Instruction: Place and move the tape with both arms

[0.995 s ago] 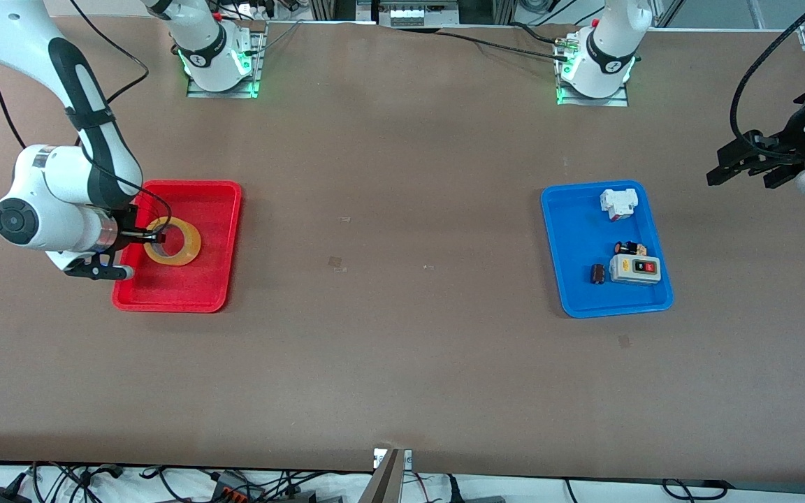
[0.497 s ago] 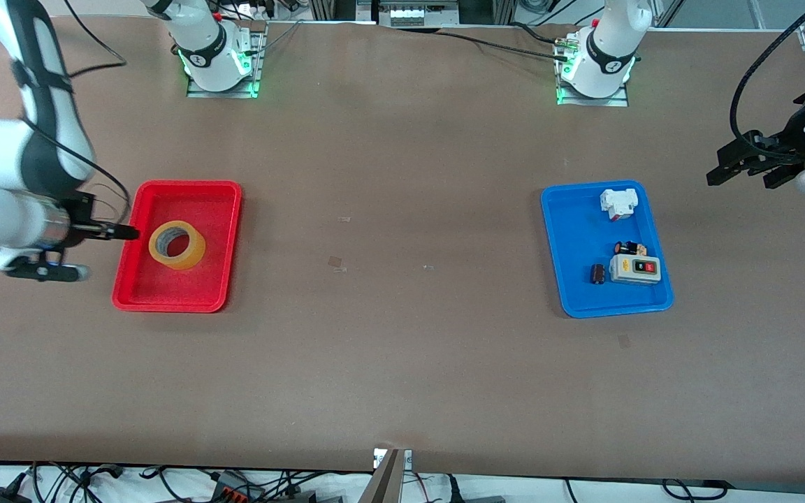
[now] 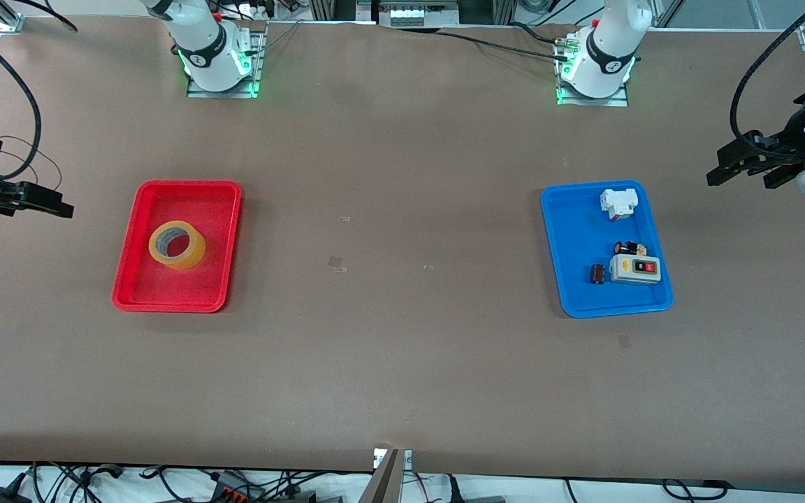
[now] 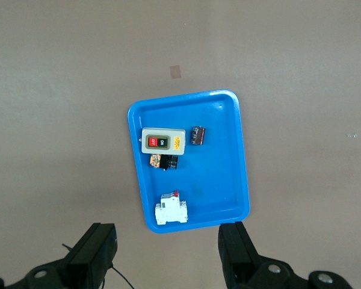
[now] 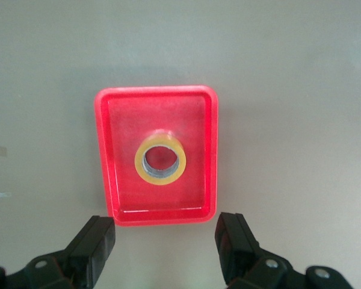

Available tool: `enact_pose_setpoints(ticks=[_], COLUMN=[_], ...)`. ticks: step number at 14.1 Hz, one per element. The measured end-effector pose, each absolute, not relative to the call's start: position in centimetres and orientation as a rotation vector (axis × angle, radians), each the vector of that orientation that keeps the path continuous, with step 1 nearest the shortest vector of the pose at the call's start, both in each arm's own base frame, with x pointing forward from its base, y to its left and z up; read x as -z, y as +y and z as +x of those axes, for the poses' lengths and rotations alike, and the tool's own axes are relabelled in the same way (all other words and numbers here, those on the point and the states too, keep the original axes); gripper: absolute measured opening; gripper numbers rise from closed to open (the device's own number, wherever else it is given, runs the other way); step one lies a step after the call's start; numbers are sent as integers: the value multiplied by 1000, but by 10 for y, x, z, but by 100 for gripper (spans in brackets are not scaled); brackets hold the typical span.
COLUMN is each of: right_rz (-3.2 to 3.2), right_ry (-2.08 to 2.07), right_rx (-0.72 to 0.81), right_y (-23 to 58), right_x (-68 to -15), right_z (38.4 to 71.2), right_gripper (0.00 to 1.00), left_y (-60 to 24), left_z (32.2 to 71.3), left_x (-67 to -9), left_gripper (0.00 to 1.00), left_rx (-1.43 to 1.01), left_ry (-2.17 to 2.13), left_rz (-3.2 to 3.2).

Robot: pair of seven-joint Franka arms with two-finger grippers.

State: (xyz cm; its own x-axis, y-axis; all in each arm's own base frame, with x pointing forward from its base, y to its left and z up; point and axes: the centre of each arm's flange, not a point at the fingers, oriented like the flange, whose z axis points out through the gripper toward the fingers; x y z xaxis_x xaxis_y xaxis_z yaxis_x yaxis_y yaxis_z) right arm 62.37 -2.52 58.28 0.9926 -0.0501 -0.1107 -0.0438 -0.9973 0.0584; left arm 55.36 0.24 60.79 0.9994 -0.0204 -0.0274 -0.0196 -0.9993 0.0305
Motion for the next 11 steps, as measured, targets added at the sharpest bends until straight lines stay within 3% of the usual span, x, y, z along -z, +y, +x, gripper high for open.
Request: enact_pose_setpoints(ticks=[5,11], right_rz=[3137,3120], right_ry=[-62,-41], right_rx=[-8,-31], right_y=[-15,-16], right_x=[-596,-590], right_z=[642,636], right_gripper=[100,100], left_y=[2,5], left_z=[554,556], left_x=[-609,-608], left_gripper=[100,100], left_rx=[32,20], left_ry=[-31,-24], left_rz=[3111,3112])
